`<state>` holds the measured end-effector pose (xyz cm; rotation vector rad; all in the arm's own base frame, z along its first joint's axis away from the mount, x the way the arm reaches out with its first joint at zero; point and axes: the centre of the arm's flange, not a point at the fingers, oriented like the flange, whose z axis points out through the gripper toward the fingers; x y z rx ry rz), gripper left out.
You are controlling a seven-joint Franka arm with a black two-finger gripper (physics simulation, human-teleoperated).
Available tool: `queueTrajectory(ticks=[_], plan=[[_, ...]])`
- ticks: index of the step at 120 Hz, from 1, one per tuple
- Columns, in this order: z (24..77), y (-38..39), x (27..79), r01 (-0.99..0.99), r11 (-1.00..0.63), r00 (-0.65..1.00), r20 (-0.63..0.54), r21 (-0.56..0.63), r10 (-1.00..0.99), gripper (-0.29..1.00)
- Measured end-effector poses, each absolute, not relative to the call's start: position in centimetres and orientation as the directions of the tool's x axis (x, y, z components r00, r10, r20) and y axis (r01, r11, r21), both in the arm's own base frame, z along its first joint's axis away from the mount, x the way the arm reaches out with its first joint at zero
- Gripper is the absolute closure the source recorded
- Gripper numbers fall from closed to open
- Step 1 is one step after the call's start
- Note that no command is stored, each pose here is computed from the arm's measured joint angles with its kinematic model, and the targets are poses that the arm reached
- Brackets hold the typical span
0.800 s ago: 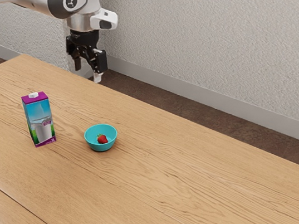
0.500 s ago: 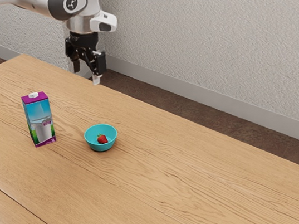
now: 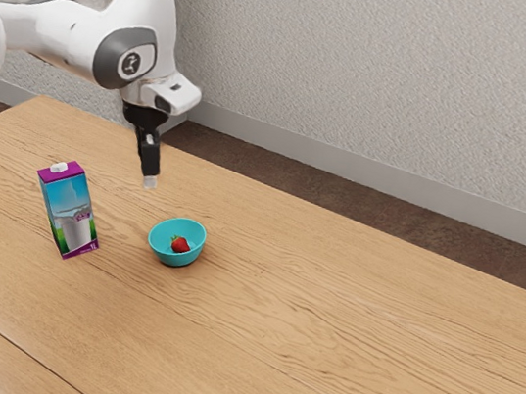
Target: Take strawberry from the bowl
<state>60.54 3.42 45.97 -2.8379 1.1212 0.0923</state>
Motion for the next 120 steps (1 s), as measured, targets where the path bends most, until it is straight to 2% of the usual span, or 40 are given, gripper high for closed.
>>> queueTrajectory(ticks=[47,80,120], plan=[[39.5,2.9,62.7,-0.915,-0.404,0.399,-0.128,0.01,-0.908,0.01],[36.6,3.2,64.3,-0.97,-0.243,0.239,-0.123,0.021,-0.963,0.3],[31.8,3.8,66.3,-0.988,-0.139,0.132,-0.109,0.06,-0.985,0.38]])
